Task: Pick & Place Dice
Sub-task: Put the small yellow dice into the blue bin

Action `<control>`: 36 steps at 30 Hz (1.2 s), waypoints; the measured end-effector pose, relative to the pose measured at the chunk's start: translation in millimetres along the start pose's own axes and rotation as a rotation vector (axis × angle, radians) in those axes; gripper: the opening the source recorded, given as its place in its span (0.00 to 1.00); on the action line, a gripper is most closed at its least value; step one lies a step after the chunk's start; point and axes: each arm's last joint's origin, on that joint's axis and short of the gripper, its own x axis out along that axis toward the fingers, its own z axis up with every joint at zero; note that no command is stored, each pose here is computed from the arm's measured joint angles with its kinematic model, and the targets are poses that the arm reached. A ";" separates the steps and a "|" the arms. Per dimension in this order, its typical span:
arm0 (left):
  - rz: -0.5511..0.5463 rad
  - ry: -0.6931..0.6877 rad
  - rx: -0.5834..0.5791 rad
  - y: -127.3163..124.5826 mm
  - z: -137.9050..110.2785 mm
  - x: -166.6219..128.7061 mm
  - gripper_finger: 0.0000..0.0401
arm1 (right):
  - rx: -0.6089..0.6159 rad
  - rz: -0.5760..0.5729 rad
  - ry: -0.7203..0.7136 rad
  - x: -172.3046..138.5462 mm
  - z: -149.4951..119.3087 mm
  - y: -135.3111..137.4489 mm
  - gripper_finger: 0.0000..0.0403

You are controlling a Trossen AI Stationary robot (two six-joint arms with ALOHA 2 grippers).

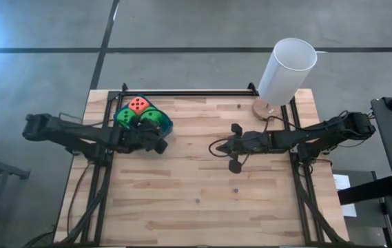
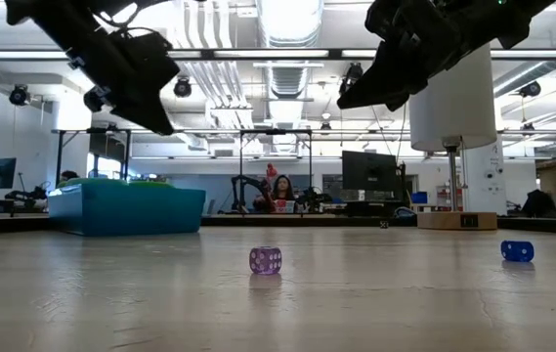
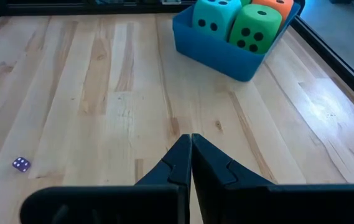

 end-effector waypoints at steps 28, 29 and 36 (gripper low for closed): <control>0.184 0.178 -0.146 35.9 -38.5 36.7 0.14 | 0.000 0.000 -0.003 0.0 0.3 0.0 0.02; 0.183 0.178 -0.146 35.9 -38.4 36.7 0.14 | 0.000 0.000 -0.003 0.0 0.3 0.0 0.02; 0.183 0.178 -0.147 35.8 -38.4 36.7 0.21 | 0.000 0.000 -0.003 0.0 0.3 0.0 0.02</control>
